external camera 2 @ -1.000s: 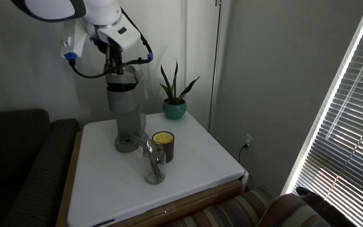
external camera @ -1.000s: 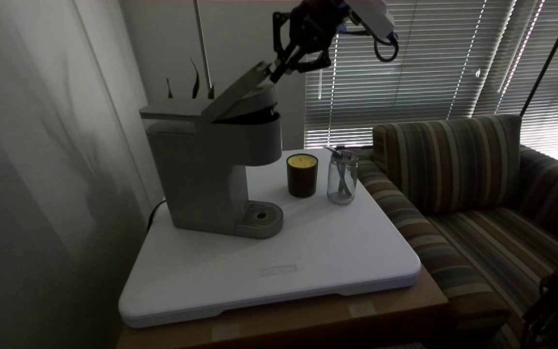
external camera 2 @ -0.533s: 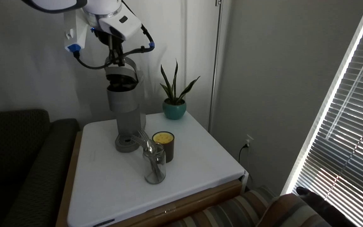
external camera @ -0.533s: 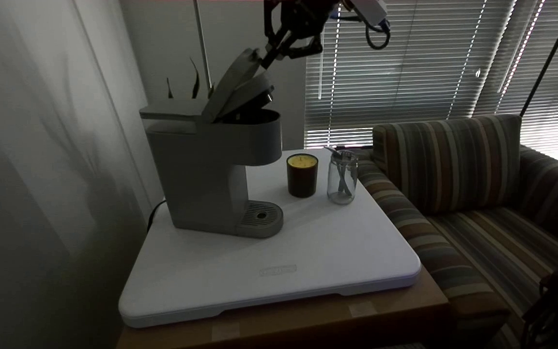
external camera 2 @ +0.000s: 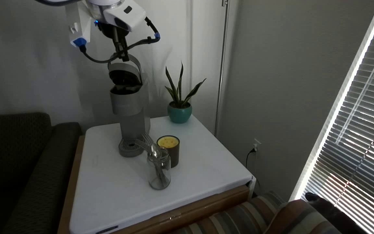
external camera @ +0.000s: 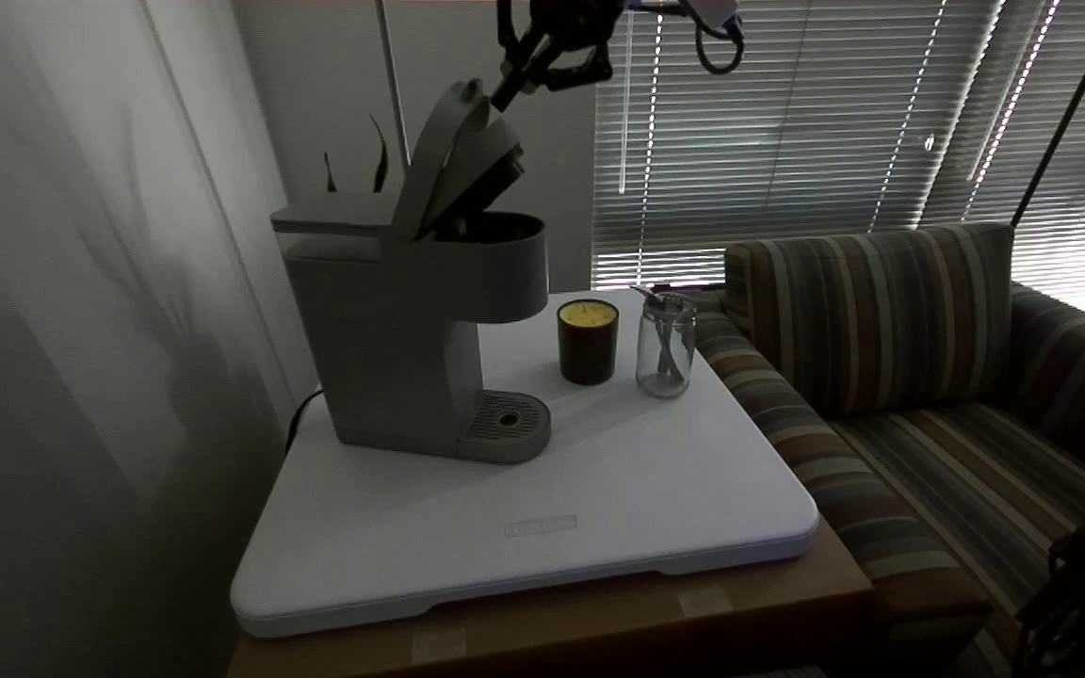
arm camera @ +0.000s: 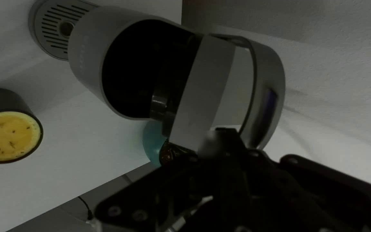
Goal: Open the lid on the coffee machine
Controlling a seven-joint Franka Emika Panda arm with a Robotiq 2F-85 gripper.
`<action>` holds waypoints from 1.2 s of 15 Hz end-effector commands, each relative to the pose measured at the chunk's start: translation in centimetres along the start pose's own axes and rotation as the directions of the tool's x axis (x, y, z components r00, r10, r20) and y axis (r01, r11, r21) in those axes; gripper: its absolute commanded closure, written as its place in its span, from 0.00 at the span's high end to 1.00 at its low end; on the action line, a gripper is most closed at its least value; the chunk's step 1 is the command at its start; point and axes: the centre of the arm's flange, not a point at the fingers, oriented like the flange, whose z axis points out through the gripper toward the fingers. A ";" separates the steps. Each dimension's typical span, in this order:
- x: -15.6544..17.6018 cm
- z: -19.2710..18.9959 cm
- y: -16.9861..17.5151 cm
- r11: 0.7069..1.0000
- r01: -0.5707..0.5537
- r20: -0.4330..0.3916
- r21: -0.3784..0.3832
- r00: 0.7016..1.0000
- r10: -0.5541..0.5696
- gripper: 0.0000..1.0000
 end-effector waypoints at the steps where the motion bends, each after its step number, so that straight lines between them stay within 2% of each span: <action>1: 0.9 0.9 -1.1 0.999 0.044 0.006 0.023 0.999 -0.044 0.00; 11: 0.8 2.0 -1.5 0.998 0.056 0.020 0.034 0.998 -0.056 0.00; 18: 1.4 -1.9 -0.9 0.996 0.075 -0.042 -0.040 0.996 -0.077 0.00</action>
